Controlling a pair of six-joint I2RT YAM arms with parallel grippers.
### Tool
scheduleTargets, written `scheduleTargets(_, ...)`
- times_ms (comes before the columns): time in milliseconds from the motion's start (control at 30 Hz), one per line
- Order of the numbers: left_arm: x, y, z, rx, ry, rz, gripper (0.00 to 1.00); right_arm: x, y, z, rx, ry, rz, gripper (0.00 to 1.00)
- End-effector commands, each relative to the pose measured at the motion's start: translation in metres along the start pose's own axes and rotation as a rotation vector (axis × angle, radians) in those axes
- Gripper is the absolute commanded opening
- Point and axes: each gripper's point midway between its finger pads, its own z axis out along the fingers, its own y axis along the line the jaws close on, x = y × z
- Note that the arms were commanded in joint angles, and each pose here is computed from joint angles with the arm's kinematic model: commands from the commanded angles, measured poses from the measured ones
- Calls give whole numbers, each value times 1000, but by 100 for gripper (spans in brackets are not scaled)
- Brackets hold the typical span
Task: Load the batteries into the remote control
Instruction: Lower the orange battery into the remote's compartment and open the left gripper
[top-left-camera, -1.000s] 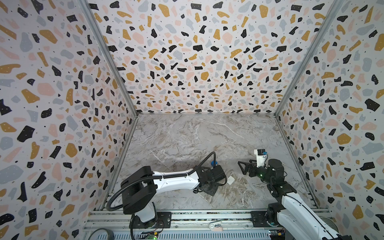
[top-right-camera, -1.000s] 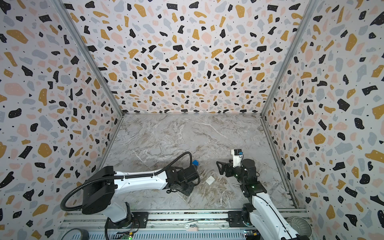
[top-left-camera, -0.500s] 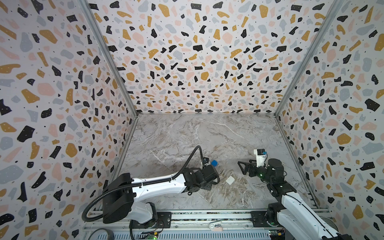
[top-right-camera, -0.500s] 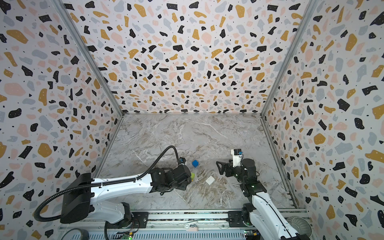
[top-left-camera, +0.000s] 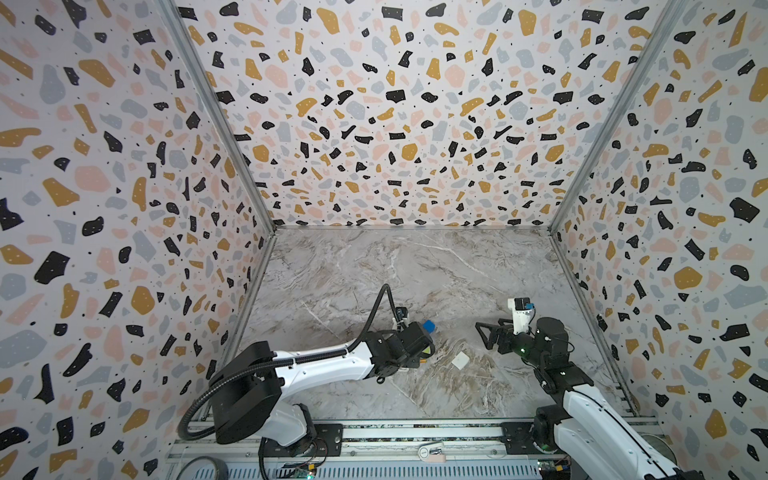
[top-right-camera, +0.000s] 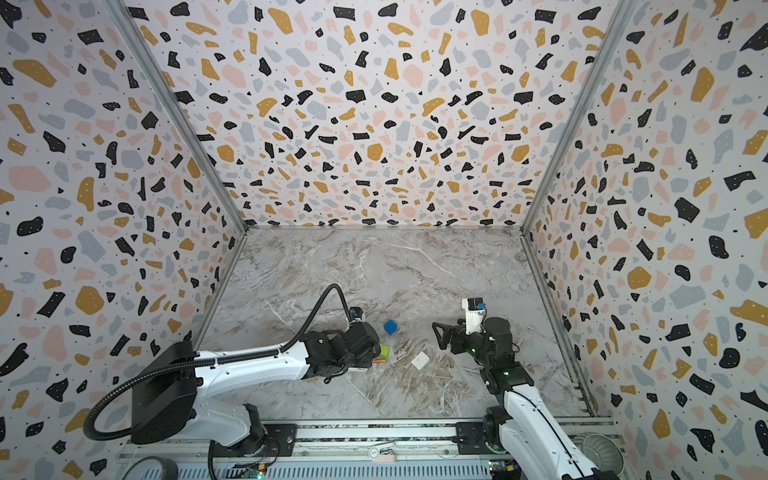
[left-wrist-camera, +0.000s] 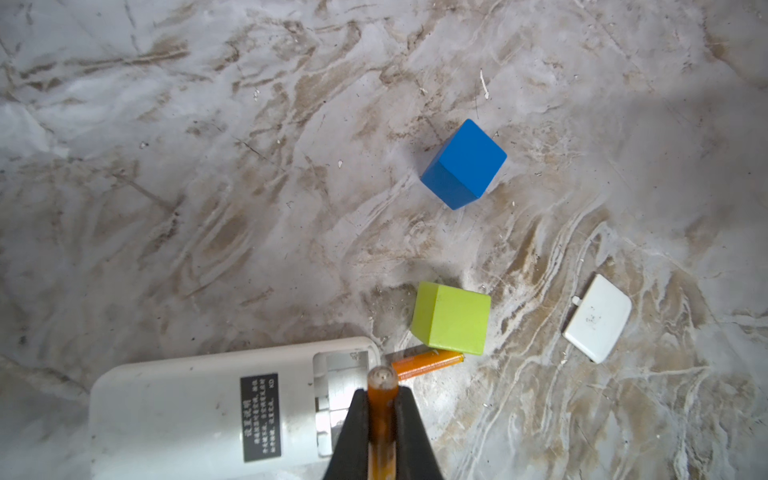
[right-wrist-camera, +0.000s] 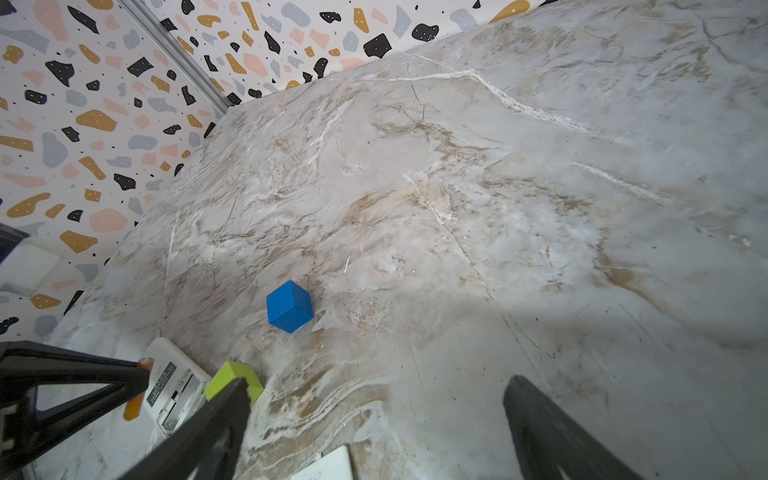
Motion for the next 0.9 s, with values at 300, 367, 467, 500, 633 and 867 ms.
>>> scheduleTargets(300,14,14,17,-33,25,-20,3,-11,3,2,-12,-16,-13,98)
scheduleTargets(367,19,18,19,-44,35,-16,3,-11,2,3,-12,-14,-12,98)
scheduleTargets(467,20,21,21,-60,34,-7,3,-10,2,4,-11,-12,-13,98)
scheduleTargets(500,19,21,21,-63,31,-5,4,-11,2,4,-11,-13,-15,98)
scheduleTargets(633,18,22,23,-72,27,4,4,-11,1,5,-11,-10,-12,98)
scheduleTargets(867,21,24,27,-83,33,14,4,-10,1,6,-9,-8,-11,98)
